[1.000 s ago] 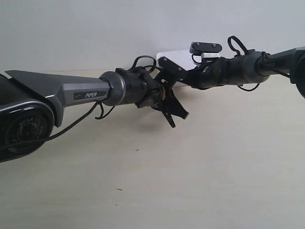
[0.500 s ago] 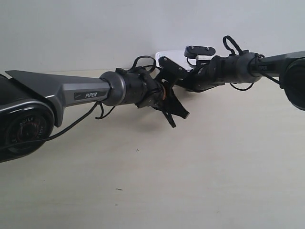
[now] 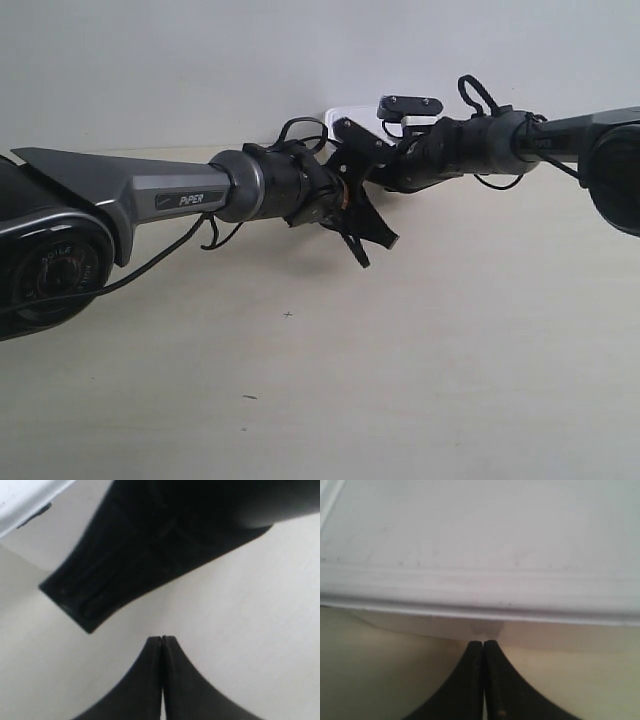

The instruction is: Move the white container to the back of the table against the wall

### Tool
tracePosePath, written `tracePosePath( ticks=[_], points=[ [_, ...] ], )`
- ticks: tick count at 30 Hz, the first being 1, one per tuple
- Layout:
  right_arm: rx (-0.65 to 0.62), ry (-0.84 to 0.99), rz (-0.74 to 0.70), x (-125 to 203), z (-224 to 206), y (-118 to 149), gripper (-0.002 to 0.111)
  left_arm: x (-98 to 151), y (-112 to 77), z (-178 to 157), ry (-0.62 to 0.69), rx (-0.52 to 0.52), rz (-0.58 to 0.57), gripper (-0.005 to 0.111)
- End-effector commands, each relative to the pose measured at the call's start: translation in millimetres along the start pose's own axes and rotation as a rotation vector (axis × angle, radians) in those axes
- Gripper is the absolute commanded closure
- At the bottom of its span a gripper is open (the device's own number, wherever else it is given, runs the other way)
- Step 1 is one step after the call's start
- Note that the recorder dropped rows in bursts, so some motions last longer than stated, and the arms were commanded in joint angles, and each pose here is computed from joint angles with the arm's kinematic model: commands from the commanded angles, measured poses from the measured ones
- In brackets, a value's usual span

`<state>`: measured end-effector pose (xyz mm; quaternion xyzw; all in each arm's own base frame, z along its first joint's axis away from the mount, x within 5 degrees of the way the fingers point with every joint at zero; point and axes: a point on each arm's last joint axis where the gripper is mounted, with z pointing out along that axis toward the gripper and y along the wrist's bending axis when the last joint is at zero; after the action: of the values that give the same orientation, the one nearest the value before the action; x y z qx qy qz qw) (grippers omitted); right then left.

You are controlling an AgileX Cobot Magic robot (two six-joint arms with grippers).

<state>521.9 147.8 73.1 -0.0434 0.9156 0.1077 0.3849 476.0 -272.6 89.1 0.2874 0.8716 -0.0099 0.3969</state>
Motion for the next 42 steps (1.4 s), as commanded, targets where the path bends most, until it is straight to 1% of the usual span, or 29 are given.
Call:
tracePosePath(
  ticks=[1,5,8,10,14,16,17,18,19,20,21,22,24,27,29,32,37,38,40,42],
  points=[
    [-0.010,0.004,-0.068,-21.3,-20.3,4.7,0.108,-0.3,3.9,-2.0,0.027,-0.018,0.001,0.107],
    [-0.023,0.067,-0.107,-31.0,-39.8,9.4,0.108,1.8,5.3,-3.5,0.063,-0.029,-0.016,0.107],
    [-0.016,0.101,-0.144,-33.4,-56.2,10.0,0.108,-0.6,6.6,-12.1,0.088,-0.024,-0.067,0.107],
    [-0.009,0.113,-0.159,-32.2,-71.1,9.8,0.108,-0.8,5.3,-23.4,0.090,-0.014,-0.066,0.107],
    [-0.001,0.082,-0.157,-30.6,-109.6,10.0,0.108,-7.2,2.8,-58.7,0.035,0.021,-0.090,0.107],
    [-0.002,0.033,-0.158,-34.4,-146.5,11.7,0.108,-6.9,4.5,-89.2,-0.005,0.045,-0.099,0.107],
    [-0.003,0.003,-0.159,-38.7,-161.8,13.0,0.108,-6.8,5.5,-99.1,-0.017,0.050,-0.096,0.107],
    [-0.004,-0.029,-0.159,-38.8,-182.3,13.5,0.108,-9.3,8.3,-122.2,-0.054,0.059,-0.091,0.107],
    [-0.006,-0.073,-0.160,-42.6,-202.6,14.8,0.108,-7.3,9.0,-134.0,-0.069,0.068,-0.091,0.107],
    [-0.007,-0.105,-0.158,-42.1,-222.6,15.3,0.108,-10.1,11.8,-158.2,-0.115,0.077,-0.091,0.107],
    [-0.010,-0.137,-0.159,-42.4,-243.7,16.1,0.108,-9.6,13.6,-174.6,-0.140,0.082,-0.092,0.107],
    [-0.013,-0.170,-0.160,-41.0,-267.7,16.7,0.108,-7.6,15.8,-197.5,-0.178,0.089,-0.084,0.107],
    [-0.018,-0.216,-0.159,-36.8,-297.5,17.0,0.108,-9.0,21.0,-230.1,-0.232,0.082,-0.064,0.107],
    [-0.023,-0.289,-0.160,-25.7,-338.2,16.2,0.108,-2.9,27.8,-276.9,-0.297,0.064,-0.029,0.107],
    [-0.027,-0.329,-0.161,-15.8,-363.0,15.2,0.108,7.7,31.0,-306.6,-0.335,0.056,-0.020,0.107],
    [-0.038,-0.407,-0.152,3.2,-403.8,13.1,0.108,25.1,34.4,-354.3,-0.436,0.058,-0.035,0.107],
    [-0.070,-0.529,-0.112,42.7,-463.9,8.4,0.108,61.5,36.8,-436.6,-0.689,0.094,-0.123,0.107],
    [-0.084,-0.551,-0.106,52.8,-480.2,7.9,0.108,69.4,36.7,-449.0,-0.735,0.102,-0.136,0.107],
    [-0.113,-0.588,-0.095,68.0,-506.5,7.7,0.108,82.8,37.5,-466.2,-0.786,0.097,-0.143,0.107],
    [-0.130,-0.637,-0.104,84.4,-532.9,6.6,0.108,96.2,37.3,-475.2,-0.814,0.099,-0.161,0.107]
  ],
)
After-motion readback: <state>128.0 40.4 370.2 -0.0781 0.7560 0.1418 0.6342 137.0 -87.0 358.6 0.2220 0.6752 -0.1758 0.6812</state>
